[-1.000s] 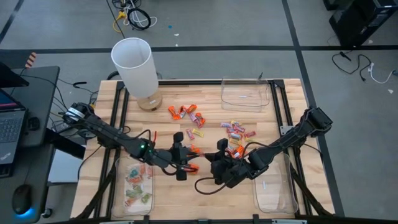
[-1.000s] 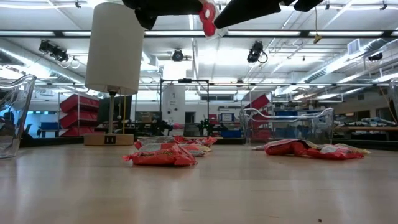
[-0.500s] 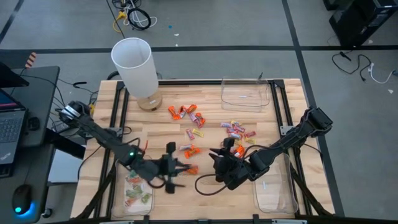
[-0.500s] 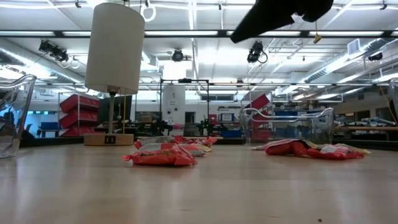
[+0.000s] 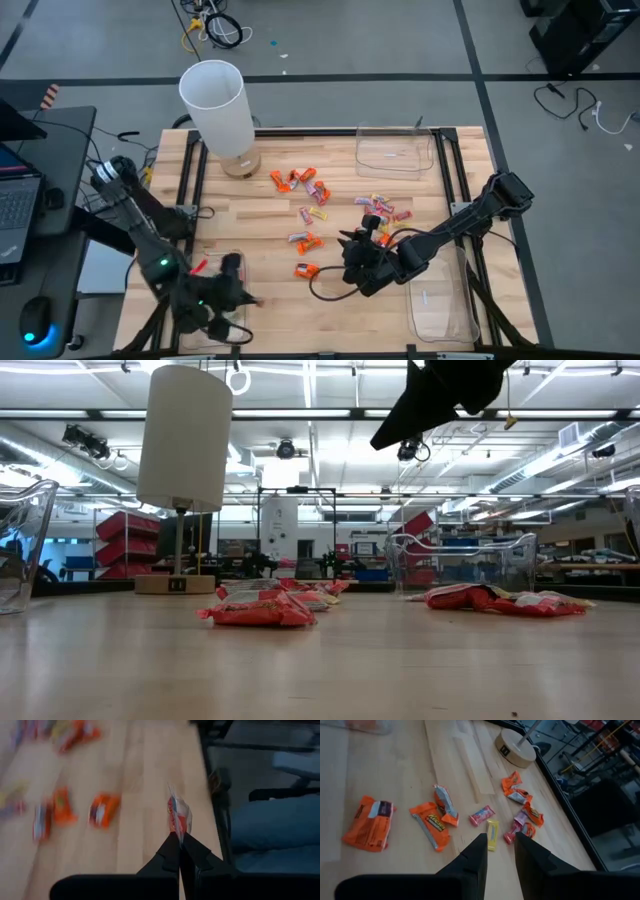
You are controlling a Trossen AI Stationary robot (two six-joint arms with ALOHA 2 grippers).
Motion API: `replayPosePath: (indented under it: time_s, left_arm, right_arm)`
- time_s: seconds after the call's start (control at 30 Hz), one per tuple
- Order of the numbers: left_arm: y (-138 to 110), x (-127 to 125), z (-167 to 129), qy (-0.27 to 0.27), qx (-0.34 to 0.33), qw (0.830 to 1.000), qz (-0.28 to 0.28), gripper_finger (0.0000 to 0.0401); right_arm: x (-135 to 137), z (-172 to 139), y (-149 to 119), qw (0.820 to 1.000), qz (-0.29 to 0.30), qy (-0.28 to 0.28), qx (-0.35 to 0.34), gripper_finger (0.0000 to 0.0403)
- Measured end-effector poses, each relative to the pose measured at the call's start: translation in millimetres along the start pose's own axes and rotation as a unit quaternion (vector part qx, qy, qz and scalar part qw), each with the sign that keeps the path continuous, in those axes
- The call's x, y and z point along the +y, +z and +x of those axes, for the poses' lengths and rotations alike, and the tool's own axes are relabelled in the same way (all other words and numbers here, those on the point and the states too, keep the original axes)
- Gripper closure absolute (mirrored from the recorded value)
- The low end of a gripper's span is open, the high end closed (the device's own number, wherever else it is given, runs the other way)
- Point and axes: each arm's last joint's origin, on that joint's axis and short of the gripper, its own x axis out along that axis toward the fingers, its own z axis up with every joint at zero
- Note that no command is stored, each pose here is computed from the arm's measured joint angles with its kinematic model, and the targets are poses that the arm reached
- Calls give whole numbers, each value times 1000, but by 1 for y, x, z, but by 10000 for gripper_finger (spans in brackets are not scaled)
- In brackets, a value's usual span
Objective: Sort candy
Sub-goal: Put the red gummy into the bottom left transparent bin
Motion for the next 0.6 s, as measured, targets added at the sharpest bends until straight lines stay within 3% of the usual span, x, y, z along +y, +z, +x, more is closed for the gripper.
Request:
replayPosePath:
  time_s: [0.13,0.27,0.6]
  left_arm:
    - [-13,-2,-9,17,31,997,-65,401]
    - [-15,-9,-13,-14,43,993,-107,401]
    - [-30,-14,-22,-29,106,985,-130,401]
  right_arm:
    - [0,1,2,1000,15,2,-7,318]
    - [0,2,7,999,35,6,-19,318]
    - [2,2,13,997,67,16,-43,318]
